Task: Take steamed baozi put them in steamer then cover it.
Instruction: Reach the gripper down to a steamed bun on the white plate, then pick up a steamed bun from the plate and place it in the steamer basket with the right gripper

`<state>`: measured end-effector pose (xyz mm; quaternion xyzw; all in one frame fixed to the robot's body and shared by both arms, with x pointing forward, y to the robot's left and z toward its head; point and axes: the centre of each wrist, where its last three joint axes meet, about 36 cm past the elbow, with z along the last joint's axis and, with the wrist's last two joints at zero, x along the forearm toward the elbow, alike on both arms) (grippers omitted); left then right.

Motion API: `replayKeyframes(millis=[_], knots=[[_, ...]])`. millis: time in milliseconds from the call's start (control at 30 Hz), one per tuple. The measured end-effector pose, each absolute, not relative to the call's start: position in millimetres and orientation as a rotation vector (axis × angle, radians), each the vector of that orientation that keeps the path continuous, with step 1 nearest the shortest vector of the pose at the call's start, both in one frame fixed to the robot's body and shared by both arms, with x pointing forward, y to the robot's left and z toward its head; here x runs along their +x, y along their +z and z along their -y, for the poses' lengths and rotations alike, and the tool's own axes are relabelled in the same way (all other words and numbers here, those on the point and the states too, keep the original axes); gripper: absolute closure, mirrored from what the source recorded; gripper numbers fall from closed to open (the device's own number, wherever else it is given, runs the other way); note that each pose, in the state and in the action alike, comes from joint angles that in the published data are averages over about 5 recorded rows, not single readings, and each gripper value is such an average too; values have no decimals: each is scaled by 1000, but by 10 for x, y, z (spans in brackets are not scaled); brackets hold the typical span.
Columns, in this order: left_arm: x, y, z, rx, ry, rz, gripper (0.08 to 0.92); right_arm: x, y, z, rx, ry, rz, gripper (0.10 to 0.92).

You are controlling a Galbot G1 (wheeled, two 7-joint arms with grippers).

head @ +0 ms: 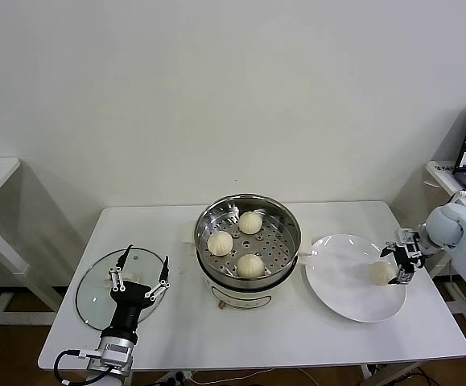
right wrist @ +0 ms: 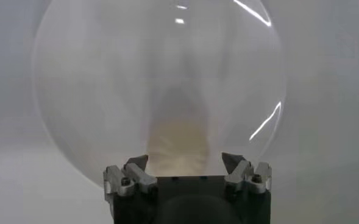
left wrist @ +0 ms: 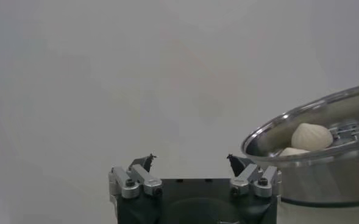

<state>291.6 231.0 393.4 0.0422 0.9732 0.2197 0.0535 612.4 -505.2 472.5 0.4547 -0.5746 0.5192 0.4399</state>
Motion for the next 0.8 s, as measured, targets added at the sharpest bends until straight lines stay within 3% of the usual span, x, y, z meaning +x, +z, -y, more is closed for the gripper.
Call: replayKeyframes(millis=[400, 667, 800], knots=[[2914, 3923, -2325, 125, 673, -2961, 177, 6131, 4595, 4993, 1141, 1280, 1425, 202], [2924, 3923, -2304, 129, 665, -2959, 177, 6115, 4632, 5021, 1140, 1278, 1423, 366], [2926, 3921, -2294, 132, 662, -2960, 177, 6108, 4676, 5034, 1140, 1279, 1428, 385]])
